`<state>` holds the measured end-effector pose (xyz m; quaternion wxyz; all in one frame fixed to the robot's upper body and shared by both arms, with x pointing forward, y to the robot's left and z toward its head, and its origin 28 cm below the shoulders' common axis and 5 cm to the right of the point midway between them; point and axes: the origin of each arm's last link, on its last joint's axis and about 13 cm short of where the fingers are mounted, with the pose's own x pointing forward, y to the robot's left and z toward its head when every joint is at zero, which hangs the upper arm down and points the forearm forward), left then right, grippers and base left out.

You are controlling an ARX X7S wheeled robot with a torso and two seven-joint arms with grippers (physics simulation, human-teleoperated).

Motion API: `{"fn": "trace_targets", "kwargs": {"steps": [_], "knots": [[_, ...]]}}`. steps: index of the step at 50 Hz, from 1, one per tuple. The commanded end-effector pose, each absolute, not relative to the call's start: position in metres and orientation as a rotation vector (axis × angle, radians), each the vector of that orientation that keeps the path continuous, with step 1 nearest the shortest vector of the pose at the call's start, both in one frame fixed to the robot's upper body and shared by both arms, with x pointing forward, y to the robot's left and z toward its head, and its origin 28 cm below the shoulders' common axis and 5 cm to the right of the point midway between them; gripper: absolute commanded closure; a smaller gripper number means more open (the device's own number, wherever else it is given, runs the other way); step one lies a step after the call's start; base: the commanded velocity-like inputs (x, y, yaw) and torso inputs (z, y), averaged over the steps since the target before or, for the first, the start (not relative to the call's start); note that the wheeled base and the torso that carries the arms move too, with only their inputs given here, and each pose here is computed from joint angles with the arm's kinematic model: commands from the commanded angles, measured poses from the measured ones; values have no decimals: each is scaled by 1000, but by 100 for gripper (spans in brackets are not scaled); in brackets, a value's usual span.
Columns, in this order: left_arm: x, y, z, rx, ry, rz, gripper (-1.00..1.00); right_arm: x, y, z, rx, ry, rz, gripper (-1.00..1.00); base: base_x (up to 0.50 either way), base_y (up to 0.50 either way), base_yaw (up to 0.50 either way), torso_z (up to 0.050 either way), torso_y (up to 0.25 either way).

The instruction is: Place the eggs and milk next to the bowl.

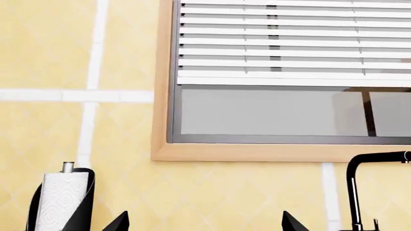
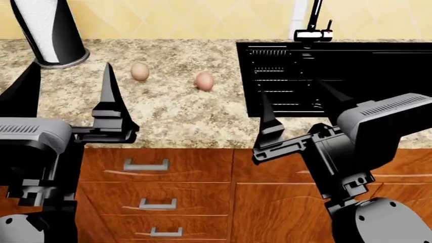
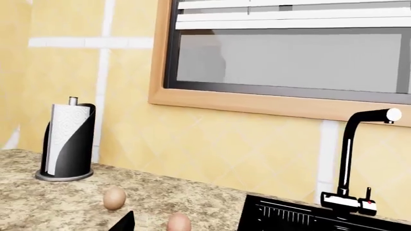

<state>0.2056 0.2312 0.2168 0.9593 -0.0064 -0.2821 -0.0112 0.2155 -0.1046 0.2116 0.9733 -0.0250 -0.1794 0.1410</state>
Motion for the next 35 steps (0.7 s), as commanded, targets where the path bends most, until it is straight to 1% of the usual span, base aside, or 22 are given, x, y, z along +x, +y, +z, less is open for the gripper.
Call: {"fn": "trace_targets", "kwargs": {"steps": [1,5,10,18,25,35], "knots": [[205,231,217,-15,-573,-26,-100,215,-107,212,-25,-366,283,-100,0,0,0,0,0],[205,231,217,-15,-573,-25,-100,215,-107,213,-20,-362,276,-100,0,0,0,0,0],[205,231,218,-15,-573,-25,-100,215,-107,212,-36,-356,274,-100,250,499,0,0,0],[205,231,217,-15,-572,-26,-100,216,-107,212,-28,-358,275,-100,392,387,0,0,0],[206,231,217,-15,-570,-27,-100,217,-107,212,-17,-361,279,-100,22,0,0,0,0],[206,231,217,-15,-572,-26,-100,216,-107,212,-29,-360,282,-100,500,70,0,0,0]]}}
